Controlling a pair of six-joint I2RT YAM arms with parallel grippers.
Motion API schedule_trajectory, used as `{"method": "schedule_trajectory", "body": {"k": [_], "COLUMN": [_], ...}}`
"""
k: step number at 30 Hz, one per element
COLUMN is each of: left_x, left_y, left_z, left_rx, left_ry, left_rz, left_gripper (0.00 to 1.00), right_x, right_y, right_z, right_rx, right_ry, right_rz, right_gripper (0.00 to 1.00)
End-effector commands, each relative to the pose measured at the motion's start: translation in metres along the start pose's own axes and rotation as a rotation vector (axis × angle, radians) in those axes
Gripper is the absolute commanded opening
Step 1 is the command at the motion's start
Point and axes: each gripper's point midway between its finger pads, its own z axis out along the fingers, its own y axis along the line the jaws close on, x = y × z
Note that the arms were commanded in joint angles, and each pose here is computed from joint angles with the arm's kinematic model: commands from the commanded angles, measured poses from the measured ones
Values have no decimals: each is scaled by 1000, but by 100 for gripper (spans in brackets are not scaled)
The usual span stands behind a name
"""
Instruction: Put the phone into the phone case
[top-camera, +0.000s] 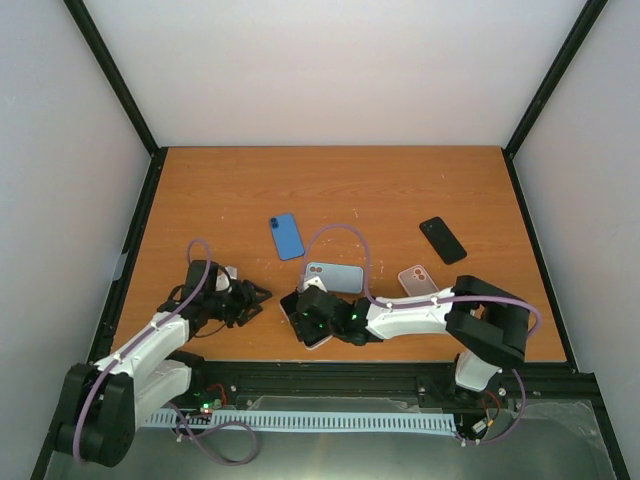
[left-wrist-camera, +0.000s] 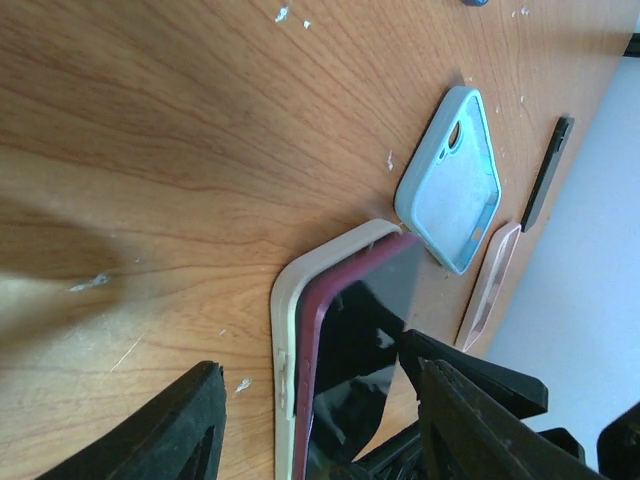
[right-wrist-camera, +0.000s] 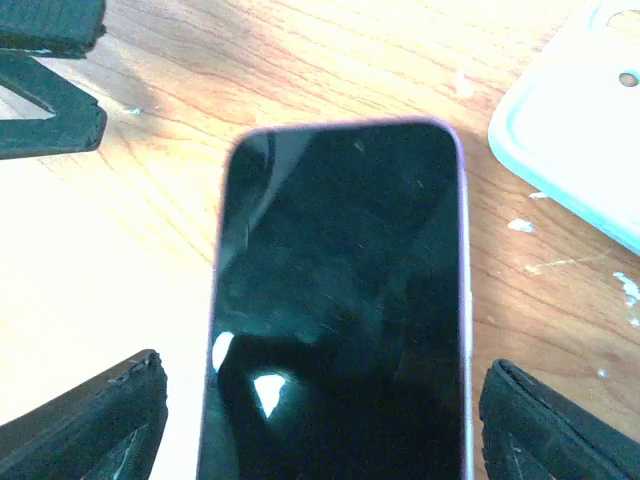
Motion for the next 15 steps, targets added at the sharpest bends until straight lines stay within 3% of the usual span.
{"method": "schedule_trajectory", "body": {"k": [1, 8, 15], "left_x": [-2, 0, 5], "left_y": [-9, -11, -4], "left_z": [2, 5, 12], "left_rx": [39, 58, 37], "left_ry": [-9, -1, 14], "left_rz": [2, -2, -23], "left_gripper": [53, 53, 50], "right_x": [-10, -8, -8], "right_y": [1, 0, -14], "right_z": [-16, -16, -15], "right_rx": [2, -6, -93], "right_ry": [-39, -37, -35], "right_rz": [-12, 8, 128], "right_gripper": [84, 80, 62]}}
